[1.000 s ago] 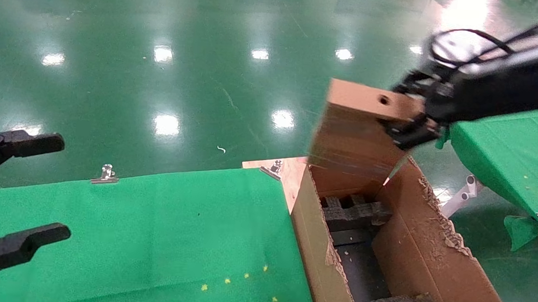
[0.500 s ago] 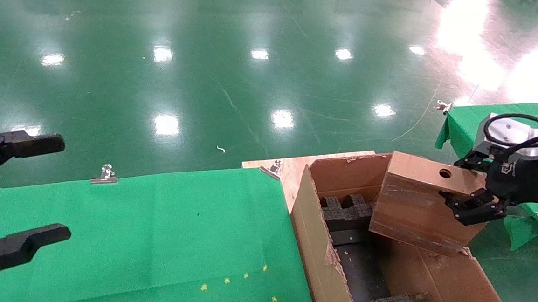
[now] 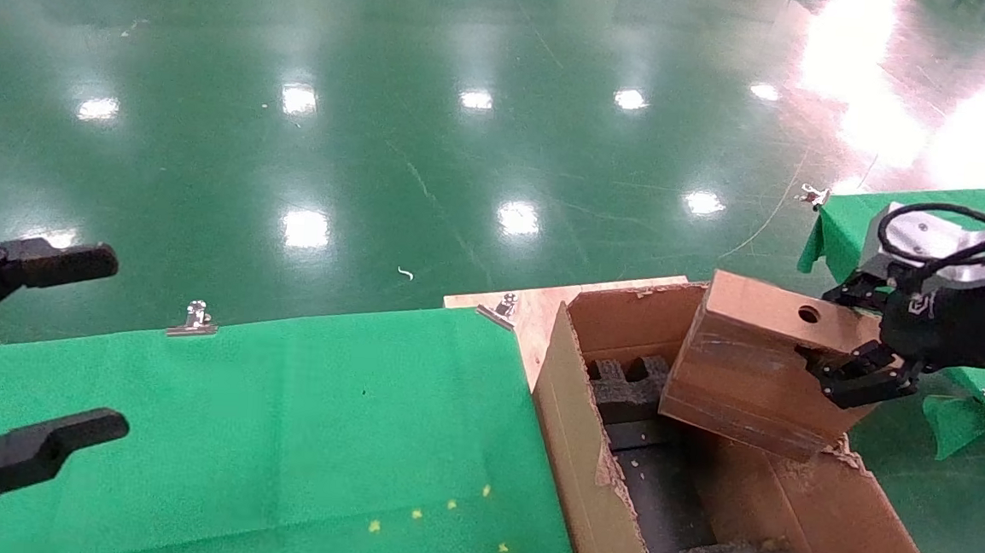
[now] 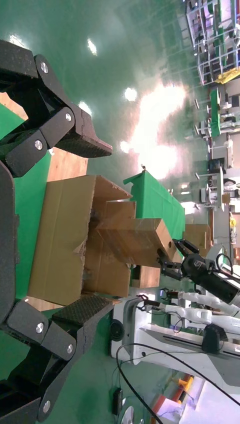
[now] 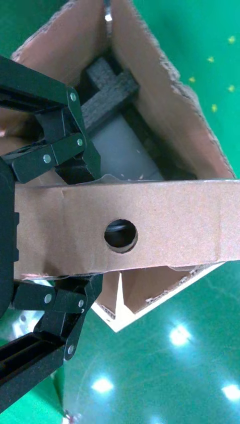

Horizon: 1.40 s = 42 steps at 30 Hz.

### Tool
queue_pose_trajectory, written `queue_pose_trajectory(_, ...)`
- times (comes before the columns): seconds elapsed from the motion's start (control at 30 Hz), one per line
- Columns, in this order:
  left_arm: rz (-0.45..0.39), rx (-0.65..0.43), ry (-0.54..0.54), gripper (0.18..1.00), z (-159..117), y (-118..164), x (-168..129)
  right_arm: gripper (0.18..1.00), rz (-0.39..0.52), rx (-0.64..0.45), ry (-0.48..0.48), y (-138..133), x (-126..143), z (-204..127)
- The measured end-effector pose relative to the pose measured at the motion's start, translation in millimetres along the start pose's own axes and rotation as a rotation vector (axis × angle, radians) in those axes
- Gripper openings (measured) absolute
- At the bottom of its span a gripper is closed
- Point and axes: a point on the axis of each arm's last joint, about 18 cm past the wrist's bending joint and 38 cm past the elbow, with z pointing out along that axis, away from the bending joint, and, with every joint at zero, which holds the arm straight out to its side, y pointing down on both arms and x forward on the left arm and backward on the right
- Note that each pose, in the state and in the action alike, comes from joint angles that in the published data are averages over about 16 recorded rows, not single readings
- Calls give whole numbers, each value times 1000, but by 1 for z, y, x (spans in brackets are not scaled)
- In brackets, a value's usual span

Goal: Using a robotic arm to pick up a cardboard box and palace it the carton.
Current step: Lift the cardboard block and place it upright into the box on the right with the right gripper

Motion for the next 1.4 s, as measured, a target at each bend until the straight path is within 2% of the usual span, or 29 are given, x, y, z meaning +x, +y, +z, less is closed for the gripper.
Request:
queue_pose_trajectory(0.13,0,0,0,1001,0,0,0,329,129,-17,44,6,3,7)
queue_pose_trajectory(0.43,0,0,0,1001,0,0,0,327,510,-70,158,24,-1,28)
queue_pose_trajectory(0.63,0,0,0,1001,0,0,0,326,676,-95,214,30,-6,40)
queue_pose_trajectory(0.83,0,0,0,1001,0,0,0,325,739,-104,249,30,-4,48)
queue_pose_trajectory(1.1,0,0,-1,1001,0,0,0,324,768,-110,260,29,-3,57)
queue_pose_trajectory(1.4,0,0,-1,1001,0,0,0,323,814,-166,297,36,-5,73)
